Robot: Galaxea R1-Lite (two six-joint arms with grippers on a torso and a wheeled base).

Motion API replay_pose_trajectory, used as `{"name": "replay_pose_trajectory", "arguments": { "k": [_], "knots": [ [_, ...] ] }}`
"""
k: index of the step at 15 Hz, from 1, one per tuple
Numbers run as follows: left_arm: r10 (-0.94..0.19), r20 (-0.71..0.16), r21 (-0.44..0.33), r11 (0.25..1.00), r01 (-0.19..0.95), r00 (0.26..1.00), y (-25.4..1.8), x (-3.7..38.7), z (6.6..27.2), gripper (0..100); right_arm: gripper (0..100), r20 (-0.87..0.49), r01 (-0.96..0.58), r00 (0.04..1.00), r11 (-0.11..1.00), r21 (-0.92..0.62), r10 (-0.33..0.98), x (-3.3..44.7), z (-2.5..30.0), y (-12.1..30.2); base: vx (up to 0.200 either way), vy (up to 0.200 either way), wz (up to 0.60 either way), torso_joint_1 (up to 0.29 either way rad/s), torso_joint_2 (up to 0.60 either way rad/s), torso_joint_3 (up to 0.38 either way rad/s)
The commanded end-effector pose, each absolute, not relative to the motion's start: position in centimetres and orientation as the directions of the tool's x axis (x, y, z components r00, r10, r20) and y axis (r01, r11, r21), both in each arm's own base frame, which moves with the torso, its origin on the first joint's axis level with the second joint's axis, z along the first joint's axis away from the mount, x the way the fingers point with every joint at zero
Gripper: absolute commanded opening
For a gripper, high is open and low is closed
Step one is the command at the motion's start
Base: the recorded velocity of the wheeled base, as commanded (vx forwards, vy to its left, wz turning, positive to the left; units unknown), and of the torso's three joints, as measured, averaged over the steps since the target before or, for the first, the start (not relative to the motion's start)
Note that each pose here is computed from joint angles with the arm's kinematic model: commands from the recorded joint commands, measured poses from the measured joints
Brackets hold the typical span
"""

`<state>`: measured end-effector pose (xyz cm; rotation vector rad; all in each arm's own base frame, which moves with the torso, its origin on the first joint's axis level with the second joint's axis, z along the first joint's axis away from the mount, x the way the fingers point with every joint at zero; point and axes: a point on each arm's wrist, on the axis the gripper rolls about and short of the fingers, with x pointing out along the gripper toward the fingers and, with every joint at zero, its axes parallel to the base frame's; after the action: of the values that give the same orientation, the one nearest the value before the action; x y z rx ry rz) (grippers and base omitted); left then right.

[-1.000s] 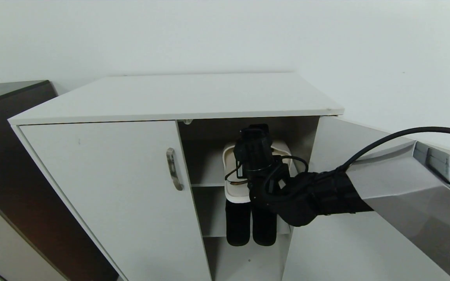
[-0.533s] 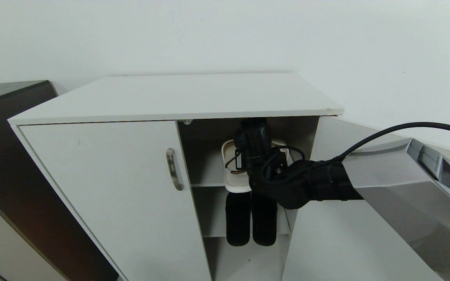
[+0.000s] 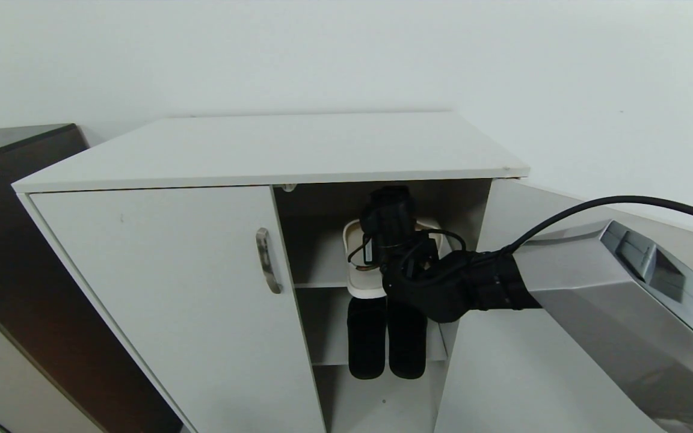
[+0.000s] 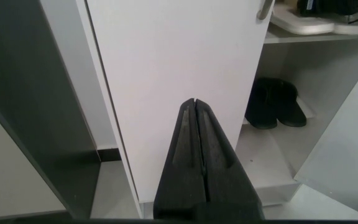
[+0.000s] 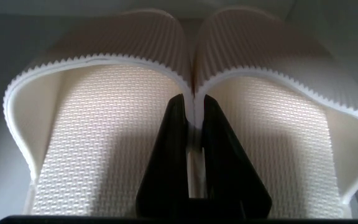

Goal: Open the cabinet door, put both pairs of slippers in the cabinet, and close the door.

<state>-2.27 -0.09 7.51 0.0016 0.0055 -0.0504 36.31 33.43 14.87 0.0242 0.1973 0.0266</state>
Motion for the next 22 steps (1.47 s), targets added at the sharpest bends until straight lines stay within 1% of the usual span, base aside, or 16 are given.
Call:
{"name": "replay_pose_trajectory", "arguments": {
  "k": [1,4,10,11,13,15,16,17,18,20,21,22],
  "knots": [
    [-0.051,-0.005,0.001,0.999,0.051,0.999,-0.1,-2.3,7.5,0,0,-0.197,-0.025,0.98,0.999,0.025,0.029,36.6,14.4,33.7,0.0,0.0,0.0,0.0,0.0,0.0],
    [-0.051,-0.005,0.001,0.999,0.051,0.999,-0.1,-2.3,7.5,0,0,-0.203,-0.021,0.979,1.0,0.022,0.025,36.9,13.9,33.8,0.0,0.0,0.0,0.0,0.0,0.0],
    [-0.051,-0.006,0.001,0.999,0.051,0.999,-0.1,-2.3,7.5,0,0,-0.199,-0.02,0.98,0.999,0.028,0.026,36.9,13.9,33.8,0.0,0.0,0.0,0.0,0.0,0.0],
    [-0.051,-0.006,0.001,0.999,0.051,0.999,-0.1,-2.3,7.5,0,100,-0.2,-0.018,0.98,1.0,0.026,0.022,36.9,13.9,33.8,0.0,0.0,0.0,0.0,0.0,0.0],
    [-0.051,-0.005,0.001,0.999,0.051,0.999,-0.1,-2.3,7.5,0,100,-0.201,-0.016,0.979,1.0,0.023,0.02,36.7,14.0,33.7,0.0,0.0,0.0,0.0,0.0,0.0],
    [-0.051,-0.005,0.001,0.999,0.051,0.999,-0.1,-2.3,7.5,0,100,-0.208,-0.016,0.978,1.0,0.012,0.019,35.7,14.4,33.6,0.0,0.0,0.0,0.0,0.0,0.0],
    [-0.051,-0.005,0.001,0.999,0.051,0.999,-0.1,-2.3,7.5,0,100,-0.217,-0.02,0.976,1.0,-0.002,0.019,34.4,14.8,33.4,0.0,0.0,0.0,0.0,0.0,0.0],
    [-0.051,-0.005,0.001,0.999,0.051,0.999,-0.1,-2.3,7.5,0,100,-0.217,-0.02,0.976,1.0,-0.002,0.019,34.4,14.8,33.4,0.0,0.0,0.0,0.0,0.0,0.0],
    [-0.051,-0.006,0.001,0.999,0.051,0.999,-0.1,-2.3,7.5,0,100,-0.221,-0.021,0.975,1.0,-0.012,0.018,31.9,15.9,32.9,0.0,0.0,0.0,0.0,0.0,0.0],
    [-0.051,-0.006,0.001,0.999,0.051,0.999,-0.1,-2.3,7.5,0,100,-0.187,0.001,0.982,1.0,0.007,0.0,28.6,17.2,32.3,0.0,0.0,0.0,0.0,0.0,0.0],
    [-0.051,-0.006,0.001,0.999,0.051,0.999,-0.1,-2.3,7.5,0,100,-0.188,-0.025,0.982,1.0,0.006,0.025,26.6,17.6,31.7,0.0,0.0,0.0,0.0,0.0,0.0],
    [-0.051,-0.005,0.001,0.999,0.051,0.999,-0.1,-2.3,7.5,0,0,-0.188,-0.049,0.981,0.999,0.009,0.05,25.1,17.8,31.2,0.0,0.0,0.0,0.0,0.0,0.0]
  ]
}}
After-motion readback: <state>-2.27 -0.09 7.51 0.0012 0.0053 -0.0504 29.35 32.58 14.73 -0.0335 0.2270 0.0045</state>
